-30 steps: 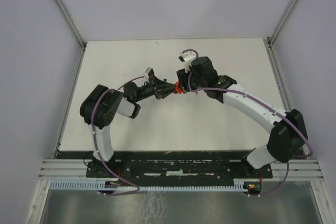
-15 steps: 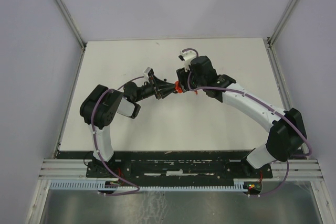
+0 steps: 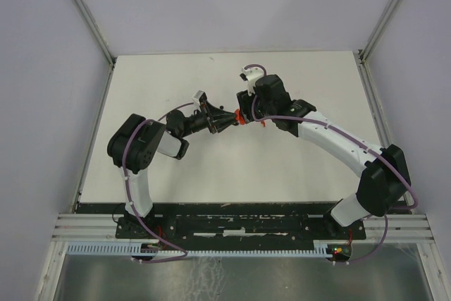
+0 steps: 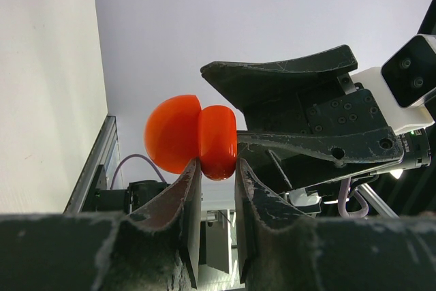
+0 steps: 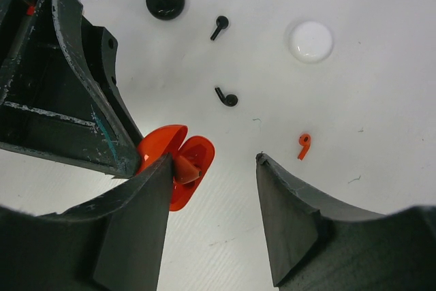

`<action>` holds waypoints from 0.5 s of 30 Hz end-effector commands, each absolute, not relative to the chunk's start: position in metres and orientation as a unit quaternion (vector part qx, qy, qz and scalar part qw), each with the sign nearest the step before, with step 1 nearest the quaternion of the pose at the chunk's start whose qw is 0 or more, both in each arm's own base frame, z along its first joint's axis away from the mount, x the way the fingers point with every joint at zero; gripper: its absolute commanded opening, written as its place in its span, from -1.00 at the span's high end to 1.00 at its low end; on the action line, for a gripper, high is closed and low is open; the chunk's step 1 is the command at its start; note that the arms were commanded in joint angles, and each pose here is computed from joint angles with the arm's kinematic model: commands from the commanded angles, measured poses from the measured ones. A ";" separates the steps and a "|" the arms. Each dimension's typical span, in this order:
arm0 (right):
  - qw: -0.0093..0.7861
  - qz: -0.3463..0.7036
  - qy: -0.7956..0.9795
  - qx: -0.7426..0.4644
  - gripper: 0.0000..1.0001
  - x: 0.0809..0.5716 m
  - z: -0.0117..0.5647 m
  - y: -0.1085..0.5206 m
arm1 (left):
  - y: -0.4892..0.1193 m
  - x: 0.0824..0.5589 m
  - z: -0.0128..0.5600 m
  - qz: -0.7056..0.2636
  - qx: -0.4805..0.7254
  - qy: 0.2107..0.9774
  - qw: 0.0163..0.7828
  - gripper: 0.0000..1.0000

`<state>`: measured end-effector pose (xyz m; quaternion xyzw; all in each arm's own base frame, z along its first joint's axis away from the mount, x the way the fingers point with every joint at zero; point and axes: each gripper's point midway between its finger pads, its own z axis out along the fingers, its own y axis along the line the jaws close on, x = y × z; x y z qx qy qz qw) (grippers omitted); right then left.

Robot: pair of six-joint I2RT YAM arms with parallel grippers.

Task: Insert the wireless bluetooth earbuds into the charging case
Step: Adjust the earbud with the charging case.

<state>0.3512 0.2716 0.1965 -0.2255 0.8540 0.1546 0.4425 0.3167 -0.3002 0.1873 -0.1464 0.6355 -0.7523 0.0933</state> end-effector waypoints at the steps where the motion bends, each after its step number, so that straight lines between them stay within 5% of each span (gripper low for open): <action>1: 0.488 0.167 0.831 -0.208 -0.20 0.363 0.235 0.277 | -0.305 0.307 0.213 -0.769 -0.088 0.621 0.127 0.94; 15: 0.487 0.168 0.832 -0.206 -0.21 0.355 0.239 0.271 | -0.305 0.314 0.211 -0.767 -0.094 0.621 0.132 0.94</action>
